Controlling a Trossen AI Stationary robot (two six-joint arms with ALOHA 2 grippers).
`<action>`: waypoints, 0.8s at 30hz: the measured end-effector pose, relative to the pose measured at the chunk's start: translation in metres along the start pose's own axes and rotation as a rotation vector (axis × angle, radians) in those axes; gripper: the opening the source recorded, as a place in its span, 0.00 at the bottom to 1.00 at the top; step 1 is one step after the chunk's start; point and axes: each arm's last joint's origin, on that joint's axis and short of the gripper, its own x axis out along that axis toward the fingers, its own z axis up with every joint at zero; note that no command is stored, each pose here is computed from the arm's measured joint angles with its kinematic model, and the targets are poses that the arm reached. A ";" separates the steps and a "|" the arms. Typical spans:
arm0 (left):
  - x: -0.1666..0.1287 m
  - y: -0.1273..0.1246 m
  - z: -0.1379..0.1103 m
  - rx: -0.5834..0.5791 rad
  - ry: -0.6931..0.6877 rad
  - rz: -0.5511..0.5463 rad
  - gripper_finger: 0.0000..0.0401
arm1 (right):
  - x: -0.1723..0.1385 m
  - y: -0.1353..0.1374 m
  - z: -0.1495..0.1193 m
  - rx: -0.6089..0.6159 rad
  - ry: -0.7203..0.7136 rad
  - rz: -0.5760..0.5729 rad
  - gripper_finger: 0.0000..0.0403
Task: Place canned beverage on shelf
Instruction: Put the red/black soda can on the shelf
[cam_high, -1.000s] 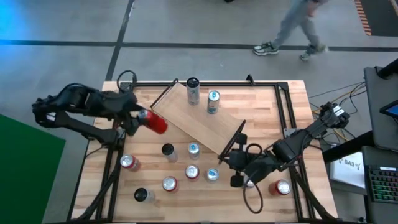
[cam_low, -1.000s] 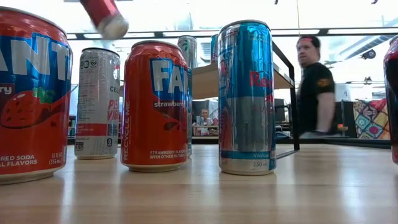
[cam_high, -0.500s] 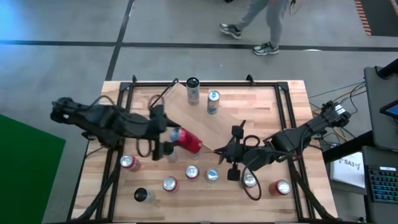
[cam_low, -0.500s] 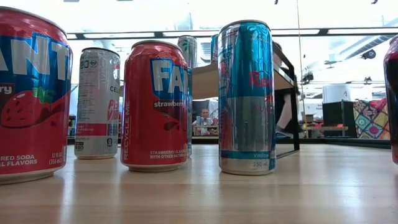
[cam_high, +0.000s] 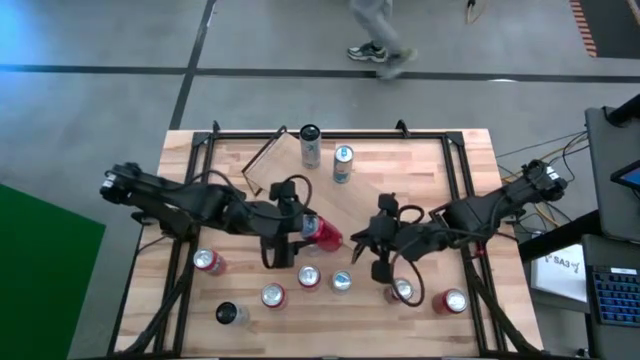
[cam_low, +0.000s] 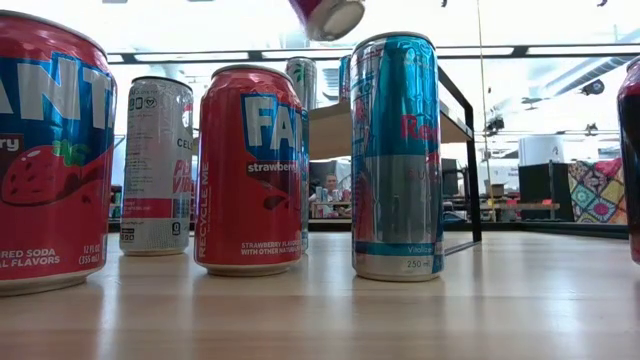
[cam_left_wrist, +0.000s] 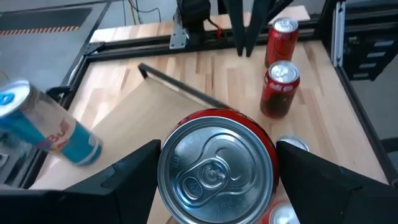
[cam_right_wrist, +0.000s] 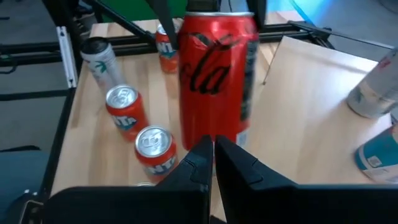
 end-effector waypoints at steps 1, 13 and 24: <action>0.002 -0.001 0.001 0.006 -0.009 0.000 0.70 | 0.000 0.000 0.000 -0.005 0.000 -0.001 0.02; 0.010 -0.005 0.003 0.019 -0.023 -0.005 0.70 | 0.003 0.000 -0.001 -0.007 0.019 0.011 0.33; 0.015 -0.006 0.006 0.037 -0.046 0.025 0.70 | 0.024 -0.009 -0.001 -0.033 0.057 0.008 0.86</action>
